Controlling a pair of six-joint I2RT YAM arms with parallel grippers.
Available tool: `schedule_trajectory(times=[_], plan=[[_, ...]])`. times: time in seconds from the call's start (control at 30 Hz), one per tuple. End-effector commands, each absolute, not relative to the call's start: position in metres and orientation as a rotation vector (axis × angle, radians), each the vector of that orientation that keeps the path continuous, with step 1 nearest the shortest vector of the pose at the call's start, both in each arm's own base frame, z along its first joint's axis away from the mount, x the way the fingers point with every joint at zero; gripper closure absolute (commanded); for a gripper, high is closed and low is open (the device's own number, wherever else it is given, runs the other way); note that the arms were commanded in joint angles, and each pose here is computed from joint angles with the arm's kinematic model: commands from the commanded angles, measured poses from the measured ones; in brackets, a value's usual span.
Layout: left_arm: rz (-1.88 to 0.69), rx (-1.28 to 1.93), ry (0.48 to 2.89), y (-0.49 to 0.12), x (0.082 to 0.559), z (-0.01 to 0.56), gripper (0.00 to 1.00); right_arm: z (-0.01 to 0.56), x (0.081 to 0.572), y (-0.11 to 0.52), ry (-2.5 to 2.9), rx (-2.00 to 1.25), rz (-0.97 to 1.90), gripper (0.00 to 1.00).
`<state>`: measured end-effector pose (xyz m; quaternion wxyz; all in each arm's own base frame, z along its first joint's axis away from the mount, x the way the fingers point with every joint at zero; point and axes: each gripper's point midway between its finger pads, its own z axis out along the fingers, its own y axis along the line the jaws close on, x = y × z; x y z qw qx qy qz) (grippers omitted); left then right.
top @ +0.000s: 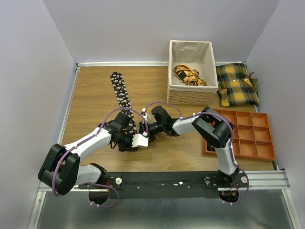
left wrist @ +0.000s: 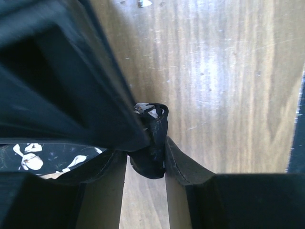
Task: Roll the ties
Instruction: Roll the tie at the center of the board.
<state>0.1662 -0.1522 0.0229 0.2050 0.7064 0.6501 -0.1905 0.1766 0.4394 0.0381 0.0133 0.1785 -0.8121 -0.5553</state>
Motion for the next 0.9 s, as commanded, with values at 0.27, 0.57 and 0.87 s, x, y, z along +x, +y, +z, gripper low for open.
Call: schedule_trajectory(times=[0.27, 0.57, 0.87], plan=[[-0.637, 1.928, 1.898, -0.155, 0.151, 0.022, 0.67, 0.038, 0.179, 0.411, -2.716, 0.618, -1.708, 0.75], [-0.633, 1.914, 1.903, -0.155, 0.151, 0.021, 0.66, 0.034, 0.183, 0.425, -2.638, 0.518, -1.78, 0.97], [-0.627, 1.881, 1.922, -0.158, 0.157, 0.019, 0.66, 0.031, 0.174, 0.438, -2.531, 0.576, -1.793, 0.99]])
